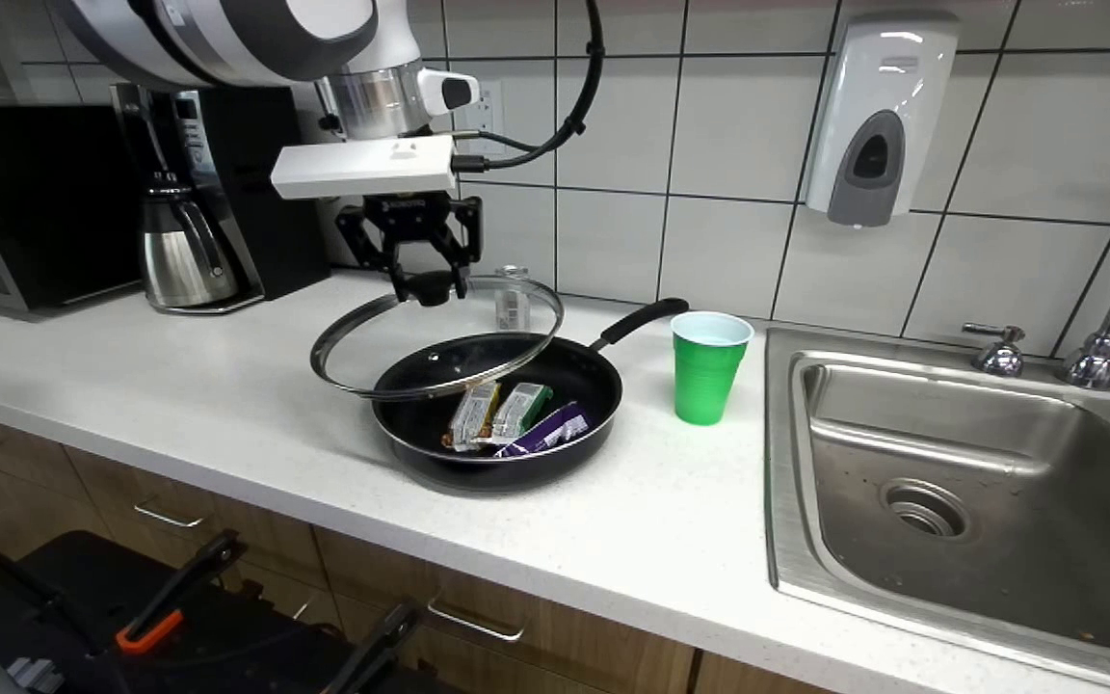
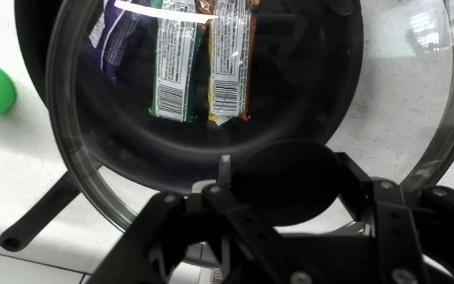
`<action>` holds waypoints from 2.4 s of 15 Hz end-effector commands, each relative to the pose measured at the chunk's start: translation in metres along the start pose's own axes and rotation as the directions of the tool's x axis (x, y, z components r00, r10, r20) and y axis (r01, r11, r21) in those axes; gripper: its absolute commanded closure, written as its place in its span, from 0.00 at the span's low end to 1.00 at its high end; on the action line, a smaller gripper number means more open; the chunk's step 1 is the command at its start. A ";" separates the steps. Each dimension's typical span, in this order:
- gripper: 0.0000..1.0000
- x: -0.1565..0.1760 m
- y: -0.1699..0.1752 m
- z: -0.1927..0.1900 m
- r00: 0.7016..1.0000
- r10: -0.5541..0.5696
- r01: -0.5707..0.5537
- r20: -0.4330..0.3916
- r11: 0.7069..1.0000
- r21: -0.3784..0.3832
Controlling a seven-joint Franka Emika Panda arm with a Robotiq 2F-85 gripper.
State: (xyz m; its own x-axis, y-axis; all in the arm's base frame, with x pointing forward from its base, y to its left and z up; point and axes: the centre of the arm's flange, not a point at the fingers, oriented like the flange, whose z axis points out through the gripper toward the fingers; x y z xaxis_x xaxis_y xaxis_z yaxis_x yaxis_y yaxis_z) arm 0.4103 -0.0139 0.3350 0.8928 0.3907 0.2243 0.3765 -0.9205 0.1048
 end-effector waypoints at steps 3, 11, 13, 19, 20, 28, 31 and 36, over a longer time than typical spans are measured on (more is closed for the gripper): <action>0.61 -0.010 0.029 -0.013 0.997 0.075 -0.076 -0.027 0.996 -0.035; 0.61 -0.031 0.070 -0.005 0.996 0.068 -0.070 -0.064 0.997 -0.024; 0.61 -0.035 0.080 0.001 0.994 0.062 -0.064 -0.087 0.998 -0.014; 0.61 -0.037 0.075 0.011 0.992 0.027 -0.023 -0.120 0.999 0.032; 0.61 -0.037 0.073 0.012 0.992 0.021 -0.017 -0.122 0.999 0.038; 0.61 -0.041 0.072 0.025 0.995 0.024 -0.017 -0.097 0.998 0.068; 0.61 -0.045 0.075 0.032 0.995 0.032 -0.025 -0.091 0.997 0.080; 0.61 -0.046 0.077 0.035 0.995 0.038 -0.031 -0.087 0.996 0.088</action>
State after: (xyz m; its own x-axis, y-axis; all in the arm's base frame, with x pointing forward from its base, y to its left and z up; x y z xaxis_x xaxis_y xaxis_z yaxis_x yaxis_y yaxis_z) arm 0.3998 -0.0991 0.2917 0.9001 0.3416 0.2704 0.3544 -0.9351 0.0014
